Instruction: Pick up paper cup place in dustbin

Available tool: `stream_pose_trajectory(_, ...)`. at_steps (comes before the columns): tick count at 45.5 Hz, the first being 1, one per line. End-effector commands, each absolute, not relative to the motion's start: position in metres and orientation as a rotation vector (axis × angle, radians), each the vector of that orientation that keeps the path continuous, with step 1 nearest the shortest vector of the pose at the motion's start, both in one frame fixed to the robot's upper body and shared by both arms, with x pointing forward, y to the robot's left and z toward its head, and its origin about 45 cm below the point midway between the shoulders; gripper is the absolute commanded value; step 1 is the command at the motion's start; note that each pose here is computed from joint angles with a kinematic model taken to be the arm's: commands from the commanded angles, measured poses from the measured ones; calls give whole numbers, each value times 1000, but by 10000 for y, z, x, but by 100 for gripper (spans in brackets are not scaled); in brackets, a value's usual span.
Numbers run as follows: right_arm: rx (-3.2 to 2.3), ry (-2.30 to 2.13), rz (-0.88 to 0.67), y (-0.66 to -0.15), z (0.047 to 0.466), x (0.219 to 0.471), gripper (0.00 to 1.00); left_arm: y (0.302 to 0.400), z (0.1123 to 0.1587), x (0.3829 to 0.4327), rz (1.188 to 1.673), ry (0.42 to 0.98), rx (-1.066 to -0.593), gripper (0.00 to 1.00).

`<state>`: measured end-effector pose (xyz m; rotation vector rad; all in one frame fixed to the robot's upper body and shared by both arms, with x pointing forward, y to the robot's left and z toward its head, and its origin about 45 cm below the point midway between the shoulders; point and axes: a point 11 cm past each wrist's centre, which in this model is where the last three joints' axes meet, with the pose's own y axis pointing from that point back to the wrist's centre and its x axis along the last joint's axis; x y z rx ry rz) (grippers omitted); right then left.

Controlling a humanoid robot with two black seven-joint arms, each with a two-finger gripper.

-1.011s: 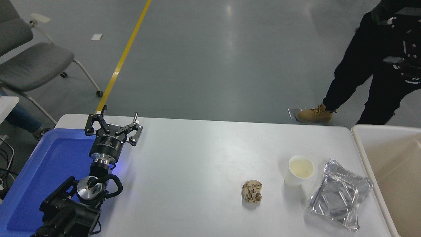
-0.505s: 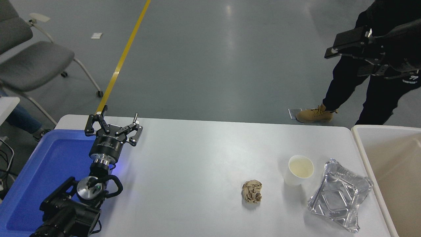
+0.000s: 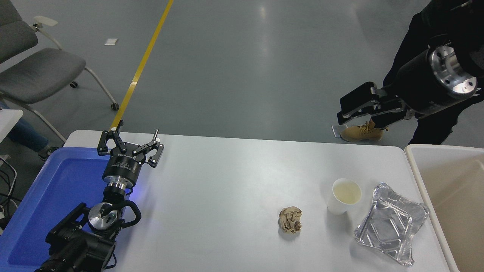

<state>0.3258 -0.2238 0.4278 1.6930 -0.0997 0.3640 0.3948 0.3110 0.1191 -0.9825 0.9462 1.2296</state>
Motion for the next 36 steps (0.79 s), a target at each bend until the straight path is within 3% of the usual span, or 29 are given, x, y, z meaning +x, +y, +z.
stream_pose_trajectory(1,1677,-5,309,-2211,4225,3184,100,3108,1191,3948,1229,947,-982,99)
stream_pose_trajectory(20,1688,-67,250,-2363,4064,3436,100,3110,1193,3948,1229,945,-984,99)
stream_pose_trajectory(36,1527,-53,385,-2668,3538,3701,100,3108,1192,3948,1228,946,-983,99)
